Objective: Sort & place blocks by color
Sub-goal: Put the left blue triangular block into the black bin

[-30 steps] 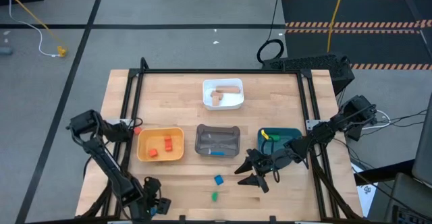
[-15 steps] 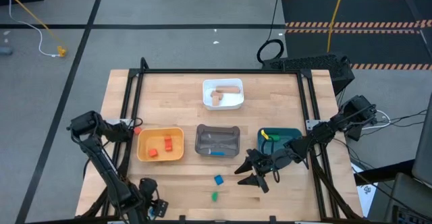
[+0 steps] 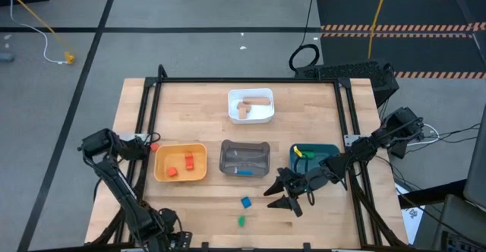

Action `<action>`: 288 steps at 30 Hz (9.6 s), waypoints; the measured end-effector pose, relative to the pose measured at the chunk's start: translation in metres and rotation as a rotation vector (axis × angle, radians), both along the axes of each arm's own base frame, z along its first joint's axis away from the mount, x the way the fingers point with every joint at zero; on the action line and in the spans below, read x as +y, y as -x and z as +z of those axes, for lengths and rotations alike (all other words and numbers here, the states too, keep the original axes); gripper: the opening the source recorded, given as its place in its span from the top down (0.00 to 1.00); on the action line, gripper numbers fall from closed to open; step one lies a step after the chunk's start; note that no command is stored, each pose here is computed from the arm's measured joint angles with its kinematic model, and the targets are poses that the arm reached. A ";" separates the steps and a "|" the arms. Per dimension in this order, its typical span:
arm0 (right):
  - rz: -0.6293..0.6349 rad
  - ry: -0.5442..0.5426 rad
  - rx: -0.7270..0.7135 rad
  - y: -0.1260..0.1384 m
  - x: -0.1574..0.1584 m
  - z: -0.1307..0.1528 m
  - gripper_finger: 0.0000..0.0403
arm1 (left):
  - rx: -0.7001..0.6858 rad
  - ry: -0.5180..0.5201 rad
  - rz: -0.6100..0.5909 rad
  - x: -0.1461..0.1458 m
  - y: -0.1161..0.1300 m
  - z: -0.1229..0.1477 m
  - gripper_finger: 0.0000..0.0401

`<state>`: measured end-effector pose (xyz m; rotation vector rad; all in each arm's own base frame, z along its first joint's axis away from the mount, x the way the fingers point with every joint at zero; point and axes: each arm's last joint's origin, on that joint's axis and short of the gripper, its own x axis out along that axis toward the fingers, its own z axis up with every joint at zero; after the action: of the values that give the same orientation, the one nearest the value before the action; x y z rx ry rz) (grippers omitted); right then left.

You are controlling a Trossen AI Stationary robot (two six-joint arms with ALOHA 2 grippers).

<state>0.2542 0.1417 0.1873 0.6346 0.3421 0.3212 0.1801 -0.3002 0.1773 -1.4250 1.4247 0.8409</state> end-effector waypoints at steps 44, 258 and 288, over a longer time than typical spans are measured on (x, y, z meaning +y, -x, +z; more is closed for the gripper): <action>0.001 0.000 0.000 0.000 0.000 0.000 0.43 | 0.059 -0.161 -0.171 0.016 -0.014 -0.029 0.88; 0.000 0.000 0.000 0.000 0.000 0.000 0.43 | -0.186 -0.645 -0.202 0.102 -0.104 -0.054 0.34; 0.001 0.000 0.000 0.000 0.000 0.000 0.43 | -0.367 -0.644 -0.413 0.090 -0.108 -0.016 0.66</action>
<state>0.2541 0.1417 0.1874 0.6345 0.3419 0.3218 0.2880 -0.2106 0.1612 -0.7122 0.9857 0.6436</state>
